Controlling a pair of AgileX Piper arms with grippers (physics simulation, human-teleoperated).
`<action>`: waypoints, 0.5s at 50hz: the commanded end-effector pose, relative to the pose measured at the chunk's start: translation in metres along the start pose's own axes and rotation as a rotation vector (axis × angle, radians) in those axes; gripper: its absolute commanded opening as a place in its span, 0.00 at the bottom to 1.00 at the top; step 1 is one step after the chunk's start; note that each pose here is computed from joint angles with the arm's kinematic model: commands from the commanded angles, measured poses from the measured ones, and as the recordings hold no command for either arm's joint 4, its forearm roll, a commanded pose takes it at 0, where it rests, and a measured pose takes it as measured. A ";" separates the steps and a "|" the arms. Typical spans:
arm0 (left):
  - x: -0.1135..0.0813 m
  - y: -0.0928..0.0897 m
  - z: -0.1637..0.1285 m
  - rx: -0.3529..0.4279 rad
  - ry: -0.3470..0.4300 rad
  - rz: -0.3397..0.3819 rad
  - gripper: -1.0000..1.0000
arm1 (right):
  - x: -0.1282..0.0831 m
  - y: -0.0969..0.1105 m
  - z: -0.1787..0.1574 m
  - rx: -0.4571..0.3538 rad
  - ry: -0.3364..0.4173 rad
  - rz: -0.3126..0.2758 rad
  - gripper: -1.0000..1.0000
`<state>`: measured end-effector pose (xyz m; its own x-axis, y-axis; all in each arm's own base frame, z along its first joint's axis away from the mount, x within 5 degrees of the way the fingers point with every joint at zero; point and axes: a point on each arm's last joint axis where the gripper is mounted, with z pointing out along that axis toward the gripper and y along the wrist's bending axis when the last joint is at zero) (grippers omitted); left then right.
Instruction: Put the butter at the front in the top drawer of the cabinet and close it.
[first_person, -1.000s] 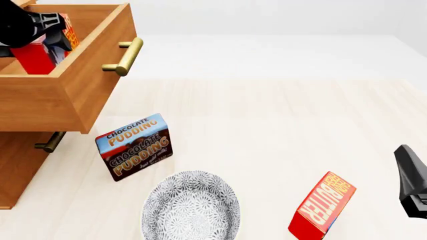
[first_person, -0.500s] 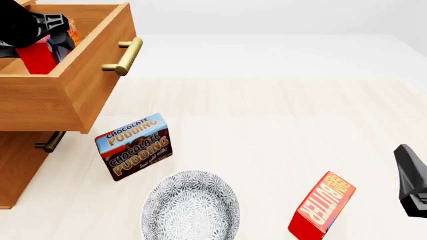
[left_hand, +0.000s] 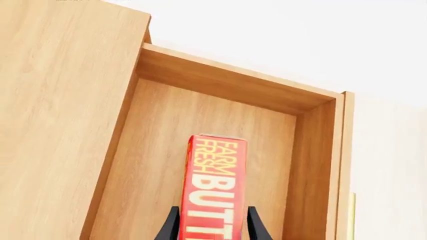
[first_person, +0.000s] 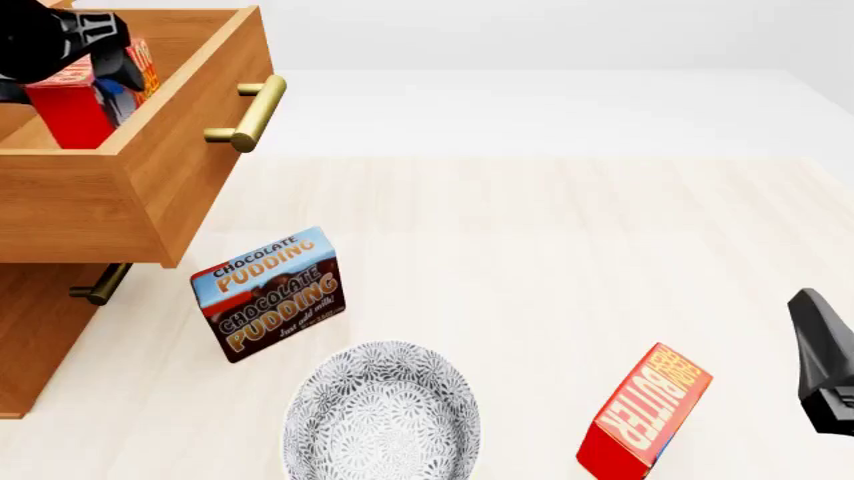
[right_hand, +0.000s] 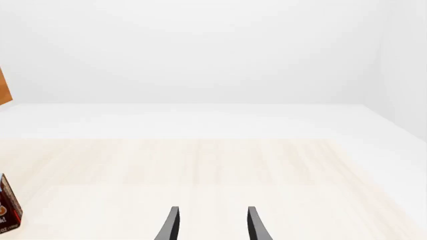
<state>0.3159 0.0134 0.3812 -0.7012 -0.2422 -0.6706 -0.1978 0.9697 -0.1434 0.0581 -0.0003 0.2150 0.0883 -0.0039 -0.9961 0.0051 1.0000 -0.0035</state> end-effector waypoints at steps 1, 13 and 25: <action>-0.001 -0.002 -0.012 0.010 -0.010 0.014 1.00 | 0.000 0.000 0.000 0.000 0.000 0.001 1.00; 0.001 -0.006 -0.023 0.021 -0.014 0.031 1.00 | 0.000 0.000 0.000 0.000 0.000 0.001 1.00; 0.009 -0.006 -0.045 0.027 -0.025 0.048 1.00 | 0.000 0.000 0.000 0.000 0.000 0.001 1.00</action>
<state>0.2960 0.0071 0.3989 -0.6993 -0.2077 -0.6840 -0.1627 0.9780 -0.1306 0.0581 -0.0003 0.2150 0.0883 -0.0039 -0.9961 0.0052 1.0000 -0.0034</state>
